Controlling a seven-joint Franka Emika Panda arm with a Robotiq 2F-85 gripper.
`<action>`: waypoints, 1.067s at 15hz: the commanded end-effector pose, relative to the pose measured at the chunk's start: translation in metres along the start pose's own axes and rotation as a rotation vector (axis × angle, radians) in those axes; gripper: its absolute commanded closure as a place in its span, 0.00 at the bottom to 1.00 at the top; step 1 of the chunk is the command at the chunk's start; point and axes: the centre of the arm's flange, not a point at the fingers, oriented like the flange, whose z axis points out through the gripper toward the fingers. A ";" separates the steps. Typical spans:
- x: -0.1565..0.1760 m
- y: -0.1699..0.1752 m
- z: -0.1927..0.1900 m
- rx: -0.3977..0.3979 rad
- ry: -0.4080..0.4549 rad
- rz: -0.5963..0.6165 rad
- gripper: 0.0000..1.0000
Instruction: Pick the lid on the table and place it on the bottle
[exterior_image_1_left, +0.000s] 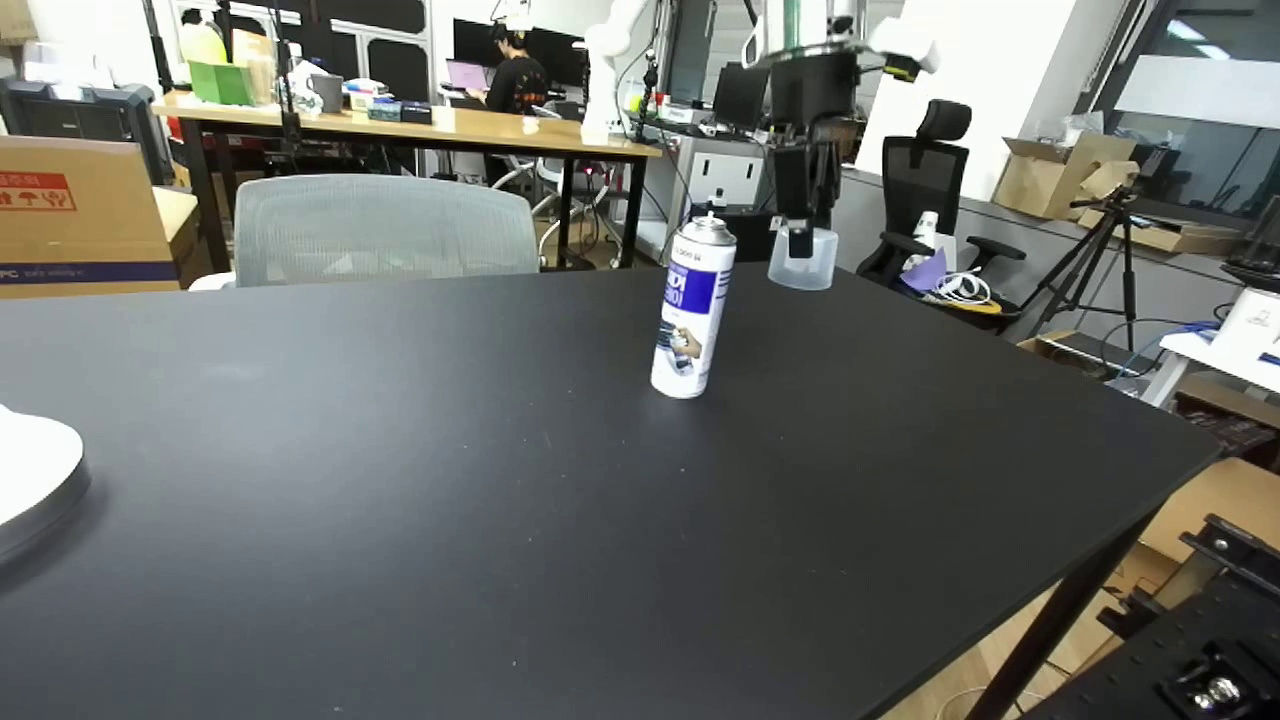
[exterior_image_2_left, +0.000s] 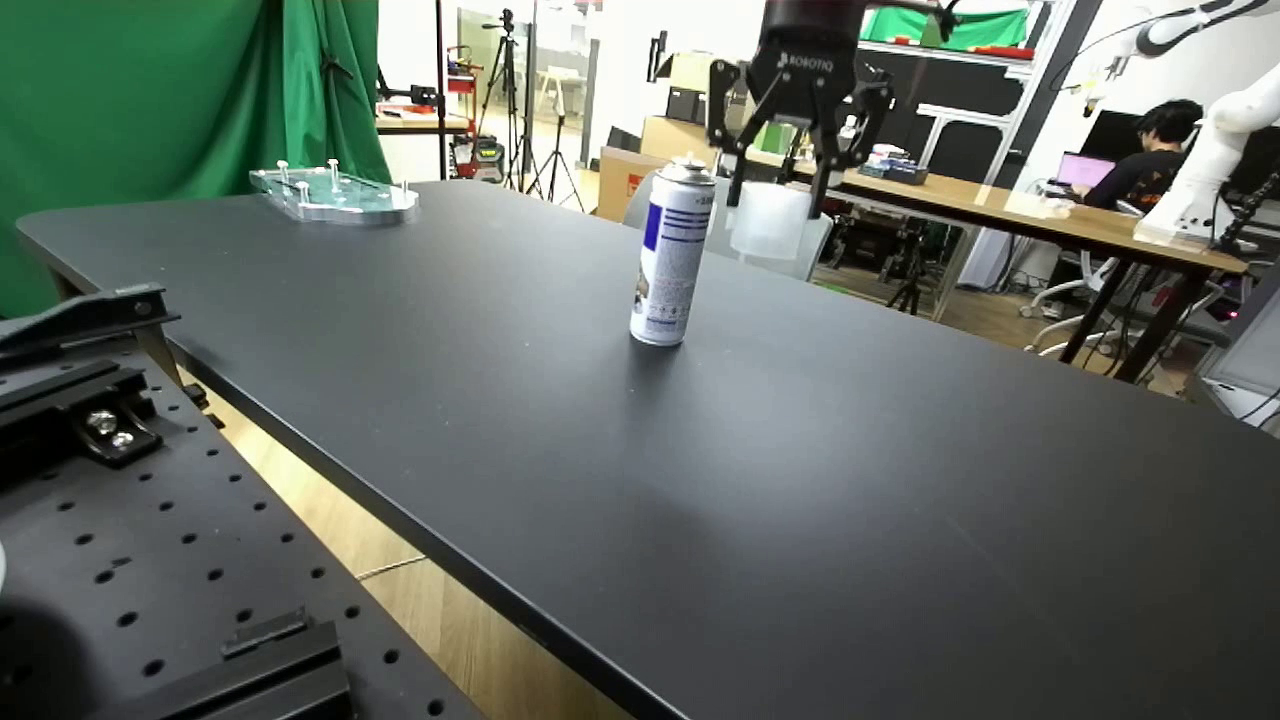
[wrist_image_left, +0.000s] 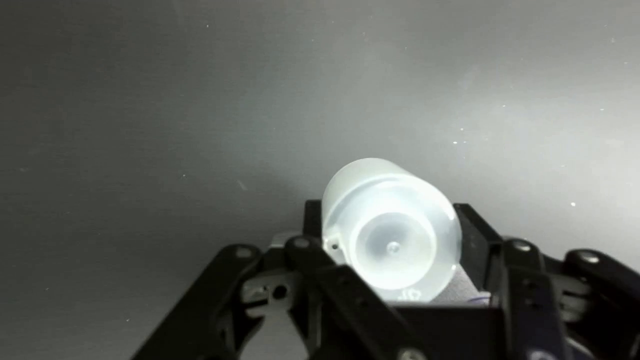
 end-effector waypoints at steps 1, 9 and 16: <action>-0.002 -0.021 -0.059 -0.053 -0.012 0.063 0.60; 0.025 -0.076 -0.116 -0.091 0.027 0.037 0.60; 0.047 -0.079 -0.099 -0.061 0.007 0.021 0.60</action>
